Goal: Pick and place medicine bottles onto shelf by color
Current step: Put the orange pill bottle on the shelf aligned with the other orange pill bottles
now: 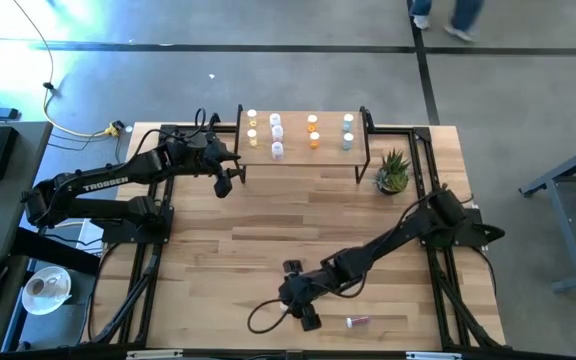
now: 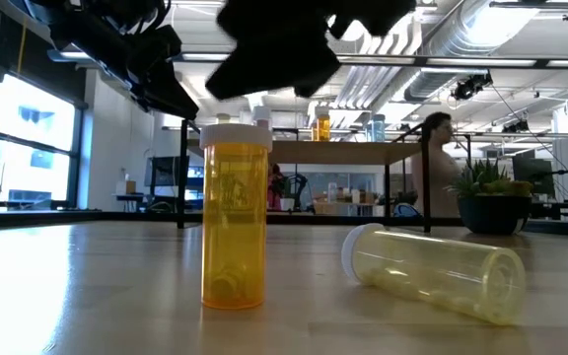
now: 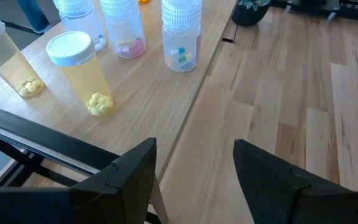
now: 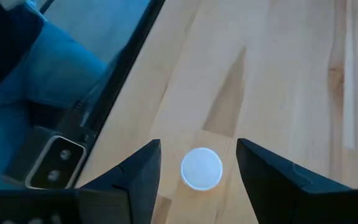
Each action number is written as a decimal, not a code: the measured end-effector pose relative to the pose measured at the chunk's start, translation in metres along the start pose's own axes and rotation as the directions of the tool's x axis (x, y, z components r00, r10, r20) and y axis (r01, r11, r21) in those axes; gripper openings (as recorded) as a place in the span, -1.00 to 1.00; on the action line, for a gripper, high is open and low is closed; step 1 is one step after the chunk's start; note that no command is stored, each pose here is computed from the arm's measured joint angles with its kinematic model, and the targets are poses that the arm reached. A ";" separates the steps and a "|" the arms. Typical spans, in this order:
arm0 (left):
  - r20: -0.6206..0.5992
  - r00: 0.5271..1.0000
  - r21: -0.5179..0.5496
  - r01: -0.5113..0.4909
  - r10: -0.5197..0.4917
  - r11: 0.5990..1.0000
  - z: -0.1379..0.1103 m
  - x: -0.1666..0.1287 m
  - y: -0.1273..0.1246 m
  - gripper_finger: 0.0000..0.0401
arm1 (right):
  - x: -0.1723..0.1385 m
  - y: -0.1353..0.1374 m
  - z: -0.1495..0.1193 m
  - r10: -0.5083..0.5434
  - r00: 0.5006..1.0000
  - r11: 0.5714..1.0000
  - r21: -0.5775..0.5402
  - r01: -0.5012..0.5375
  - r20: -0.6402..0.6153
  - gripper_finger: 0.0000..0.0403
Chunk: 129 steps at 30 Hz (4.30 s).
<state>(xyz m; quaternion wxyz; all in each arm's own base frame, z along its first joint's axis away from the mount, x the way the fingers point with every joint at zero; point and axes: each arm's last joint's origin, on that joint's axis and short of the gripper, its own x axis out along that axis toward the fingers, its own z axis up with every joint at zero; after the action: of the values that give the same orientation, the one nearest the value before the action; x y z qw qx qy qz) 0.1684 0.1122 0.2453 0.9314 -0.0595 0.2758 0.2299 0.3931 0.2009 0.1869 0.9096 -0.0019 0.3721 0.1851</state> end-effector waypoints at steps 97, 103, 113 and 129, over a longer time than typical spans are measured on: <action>0.005 1.000 0.003 -0.013 0.013 1.000 0.001 0.000 0.000 0.01 | -0.278 -0.181 0.043 -0.840 0.533 0.539 0.266 0.799 0.101 -0.48; 0.005 1.000 0.004 -0.015 0.015 1.000 0.001 0.000 0.000 0.02 | -0.292 -0.210 0.028 -0.789 0.612 0.593 0.325 0.737 0.053 -0.48; 0.005 1.000 0.027 -0.016 0.016 1.000 0.001 0.000 0.000 0.01 | -0.290 -0.229 0.008 -0.677 0.734 0.671 0.359 0.649 -0.061 -0.48; 0.006 1.000 0.028 -0.018 0.018 0.999 0.001 0.000 0.000 0.02 | -0.243 -0.260 -0.007 -0.568 0.803 0.697 0.414 0.586 -0.181 -0.48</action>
<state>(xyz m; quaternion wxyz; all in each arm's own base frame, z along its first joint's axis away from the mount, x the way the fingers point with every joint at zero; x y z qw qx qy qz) 0.1686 0.1126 0.2459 0.9308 -0.0431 0.2770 0.2345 0.3177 -0.1238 0.3115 0.8888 0.0884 0.4026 -0.2003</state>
